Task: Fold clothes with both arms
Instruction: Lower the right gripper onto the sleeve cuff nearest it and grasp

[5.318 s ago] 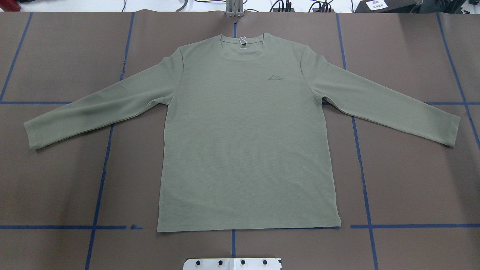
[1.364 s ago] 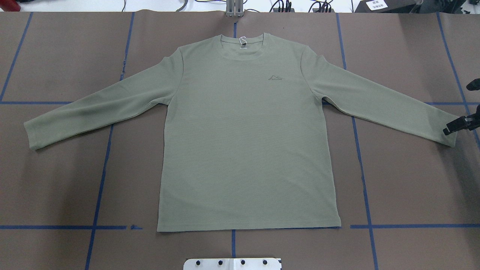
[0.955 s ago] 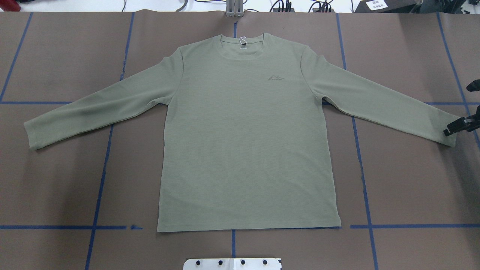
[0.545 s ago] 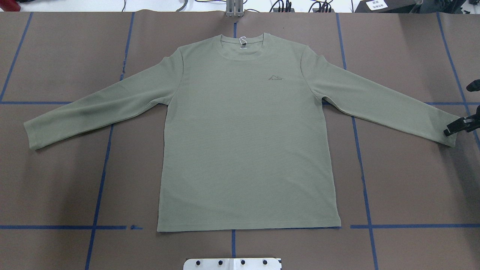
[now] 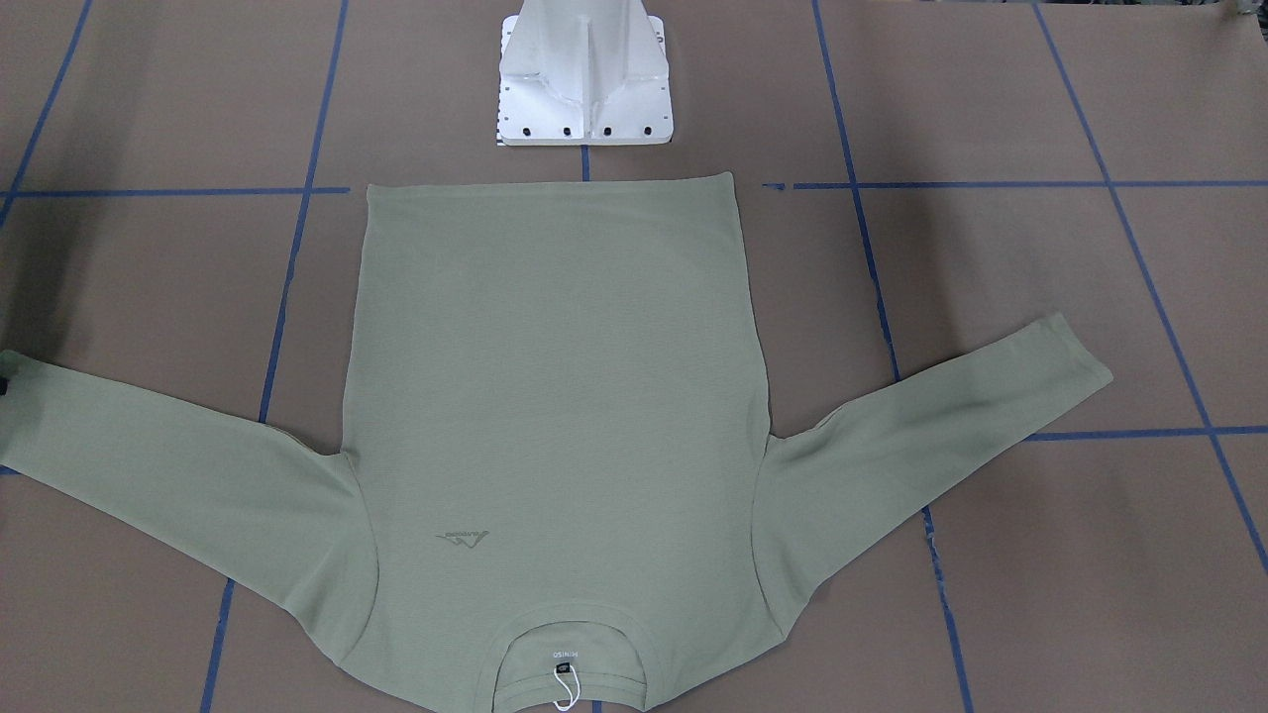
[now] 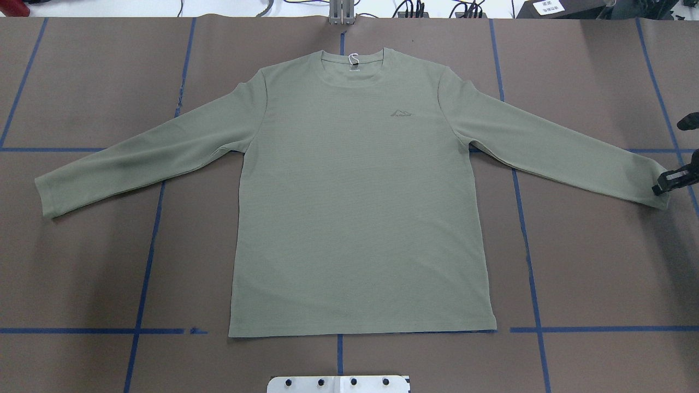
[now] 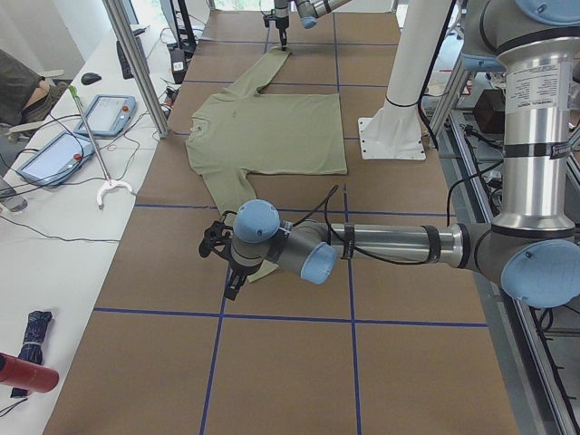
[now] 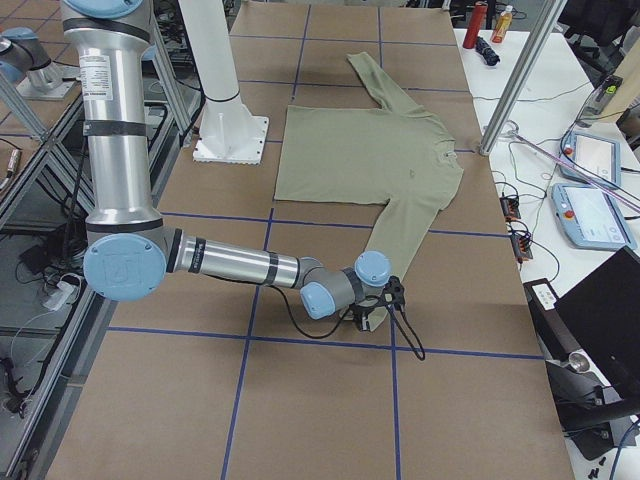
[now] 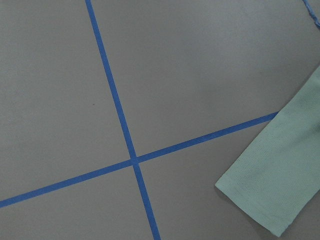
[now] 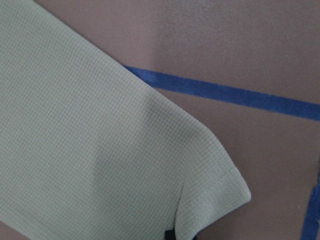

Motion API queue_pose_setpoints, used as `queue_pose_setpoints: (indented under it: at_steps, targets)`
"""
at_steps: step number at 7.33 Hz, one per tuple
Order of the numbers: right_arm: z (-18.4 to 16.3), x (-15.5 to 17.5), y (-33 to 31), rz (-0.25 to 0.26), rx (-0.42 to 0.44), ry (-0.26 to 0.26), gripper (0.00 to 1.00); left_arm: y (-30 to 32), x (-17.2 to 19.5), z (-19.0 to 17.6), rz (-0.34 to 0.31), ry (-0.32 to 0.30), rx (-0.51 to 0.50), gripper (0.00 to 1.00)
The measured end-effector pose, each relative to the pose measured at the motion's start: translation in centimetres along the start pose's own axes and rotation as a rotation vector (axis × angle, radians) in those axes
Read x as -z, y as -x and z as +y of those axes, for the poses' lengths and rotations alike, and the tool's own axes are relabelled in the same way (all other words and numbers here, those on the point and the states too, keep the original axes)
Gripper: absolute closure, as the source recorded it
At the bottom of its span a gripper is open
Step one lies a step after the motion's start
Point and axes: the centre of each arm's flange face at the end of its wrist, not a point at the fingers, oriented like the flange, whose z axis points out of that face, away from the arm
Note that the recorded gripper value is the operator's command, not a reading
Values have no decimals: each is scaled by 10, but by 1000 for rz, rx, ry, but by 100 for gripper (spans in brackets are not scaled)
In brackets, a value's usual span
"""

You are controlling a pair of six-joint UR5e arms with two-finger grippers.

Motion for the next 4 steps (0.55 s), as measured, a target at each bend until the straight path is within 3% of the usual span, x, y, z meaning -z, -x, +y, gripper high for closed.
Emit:
queue_pose_setpoints:
  at_steps: [4]
  targets:
    - [-16,36,39,-33,61,-68,100,0,0,0,1,-1,-1,0]
